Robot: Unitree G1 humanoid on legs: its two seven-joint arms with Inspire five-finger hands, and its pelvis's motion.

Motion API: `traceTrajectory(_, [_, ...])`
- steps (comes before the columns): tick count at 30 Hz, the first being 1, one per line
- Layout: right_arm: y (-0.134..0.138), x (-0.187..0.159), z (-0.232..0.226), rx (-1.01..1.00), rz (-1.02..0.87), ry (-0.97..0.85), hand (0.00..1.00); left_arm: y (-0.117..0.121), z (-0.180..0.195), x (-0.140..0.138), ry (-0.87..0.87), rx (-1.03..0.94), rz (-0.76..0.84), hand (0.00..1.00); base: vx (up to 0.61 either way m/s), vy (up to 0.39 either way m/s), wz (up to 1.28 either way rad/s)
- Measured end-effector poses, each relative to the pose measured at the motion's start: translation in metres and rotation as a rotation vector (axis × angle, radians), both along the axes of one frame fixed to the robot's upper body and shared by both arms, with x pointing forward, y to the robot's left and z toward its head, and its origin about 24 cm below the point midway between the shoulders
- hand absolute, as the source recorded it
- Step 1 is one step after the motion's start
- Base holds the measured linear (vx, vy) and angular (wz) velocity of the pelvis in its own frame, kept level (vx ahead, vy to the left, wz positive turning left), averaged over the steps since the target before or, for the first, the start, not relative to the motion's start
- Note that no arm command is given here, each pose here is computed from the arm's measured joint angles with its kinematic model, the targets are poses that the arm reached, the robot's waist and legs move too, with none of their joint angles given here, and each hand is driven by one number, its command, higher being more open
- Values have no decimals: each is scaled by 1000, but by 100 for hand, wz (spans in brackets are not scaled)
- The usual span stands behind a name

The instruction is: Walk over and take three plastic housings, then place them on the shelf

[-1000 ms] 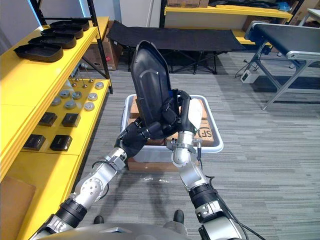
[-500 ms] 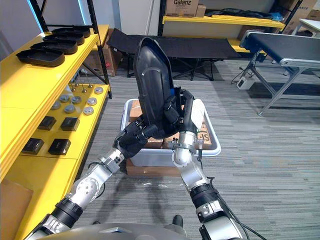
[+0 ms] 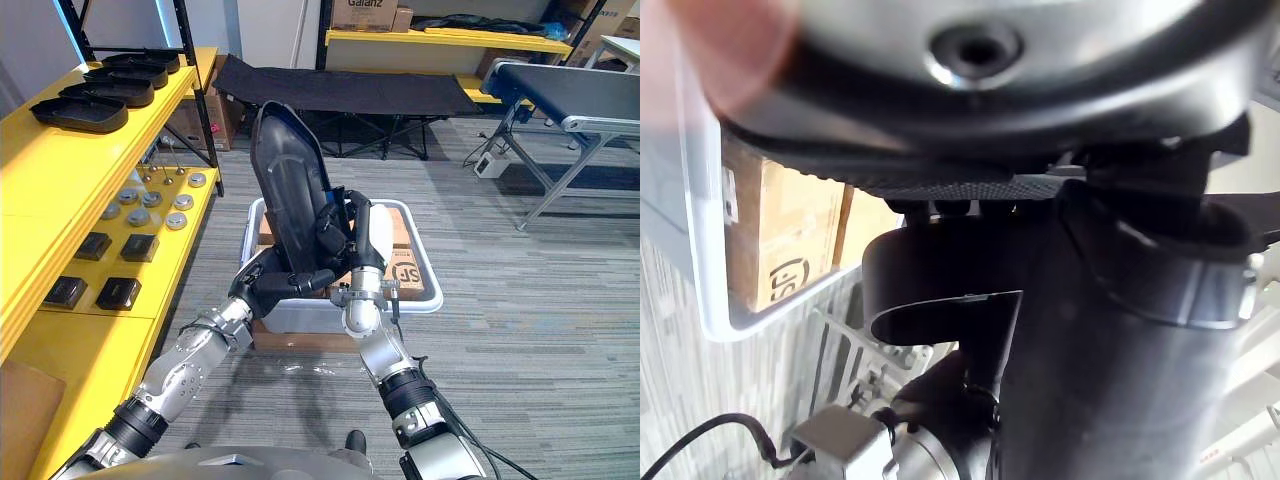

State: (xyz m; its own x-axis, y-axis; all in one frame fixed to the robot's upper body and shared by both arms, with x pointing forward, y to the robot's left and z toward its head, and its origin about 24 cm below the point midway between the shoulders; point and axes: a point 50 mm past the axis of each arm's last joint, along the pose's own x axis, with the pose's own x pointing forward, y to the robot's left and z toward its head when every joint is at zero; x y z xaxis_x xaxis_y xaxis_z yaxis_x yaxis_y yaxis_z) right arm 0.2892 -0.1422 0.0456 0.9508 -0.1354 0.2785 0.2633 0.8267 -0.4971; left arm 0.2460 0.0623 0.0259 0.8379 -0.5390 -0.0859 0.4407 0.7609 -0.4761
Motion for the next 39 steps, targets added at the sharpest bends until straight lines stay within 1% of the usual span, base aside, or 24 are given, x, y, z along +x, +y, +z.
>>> traceTrajectory(4, [8, -1, -2, -9, 49, 17, 0, 0, -1, 0, 25, -4, 38, 100, 0, 0, 0])
traceTrajectory(9, [17, -3, -3, -5, 83, 20, 0, 2, -2, 0, 98, -122, 65, 100, 0, 0, 0])
traceTrajectory(20, [24, -5, -4, -6, 107, 26, 0, 6, -6, -2, 186, -244, 107, 100, 0, 0, 0])
traceTrajectory(21, [25, -5, -5, -8, 113, 28, 0, 6, -8, -3, 197, -254, 113, 0, 0, 0, 0])
traceTrajectory(26, [26, -6, -6, -10, 118, 31, 0, 7, -10, -3, 218, -278, 129, 0, 0, 0, 0])
traceTrajectory(31, [29, -7, -6, -9, 135, 32, 0, 9, -23, -1, 292, -269, 257, 0, 0, 0, -3])
traceTrajectory(33, [37, -10, -7, -12, 176, 30, 0, 12, -30, -1, 335, -259, 343, 0, 0, 0, 0])
traceTrajectory(36, [43, -10, -8, 4, 192, 36, 0, 12, -31, -1, 340, -248, 382, 0, 0, 0, 0])
traceTrajectory(39, [50, -10, -7, 35, 193, 43, 0, 16, -28, 1, 292, -225, 429, 0, 0, 0, 0])
